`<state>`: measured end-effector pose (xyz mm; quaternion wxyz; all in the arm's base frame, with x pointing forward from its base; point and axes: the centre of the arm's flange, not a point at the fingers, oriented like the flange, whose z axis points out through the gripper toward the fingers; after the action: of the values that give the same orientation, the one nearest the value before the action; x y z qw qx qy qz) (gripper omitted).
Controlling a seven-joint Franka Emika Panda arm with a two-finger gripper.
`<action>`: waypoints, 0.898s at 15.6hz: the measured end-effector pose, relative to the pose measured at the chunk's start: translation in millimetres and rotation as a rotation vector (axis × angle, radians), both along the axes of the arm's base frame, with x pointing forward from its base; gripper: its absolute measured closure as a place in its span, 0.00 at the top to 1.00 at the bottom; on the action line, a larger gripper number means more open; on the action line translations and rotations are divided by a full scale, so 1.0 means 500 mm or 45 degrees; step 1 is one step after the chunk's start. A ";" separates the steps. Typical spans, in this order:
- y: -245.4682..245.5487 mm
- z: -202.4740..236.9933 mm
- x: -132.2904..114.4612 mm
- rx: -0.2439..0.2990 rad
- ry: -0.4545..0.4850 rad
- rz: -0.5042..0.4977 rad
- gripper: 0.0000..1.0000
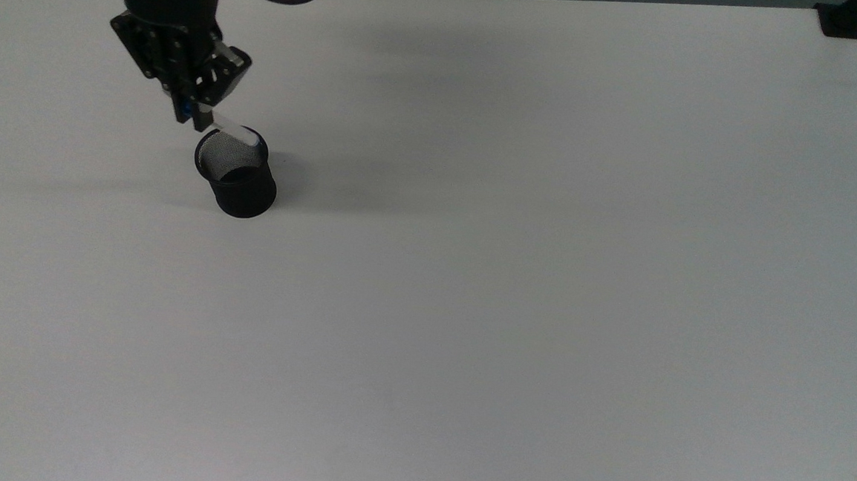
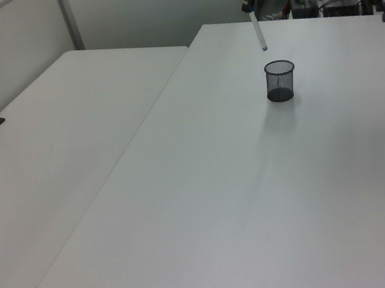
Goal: Remove the marker
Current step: 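Carry the marker beside the cup and lower it onto the table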
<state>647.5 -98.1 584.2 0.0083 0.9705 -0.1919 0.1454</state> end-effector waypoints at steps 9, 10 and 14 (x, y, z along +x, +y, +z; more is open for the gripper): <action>0.334 -0.229 0.005 0.006 0.437 0.328 0.18; 0.355 -0.277 0.007 -0.004 0.488 0.358 0.18; 0.419 -0.447 0.001 -0.044 0.670 0.484 0.18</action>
<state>648.0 111.5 360.4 0.0469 0.9930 0.0038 -0.1082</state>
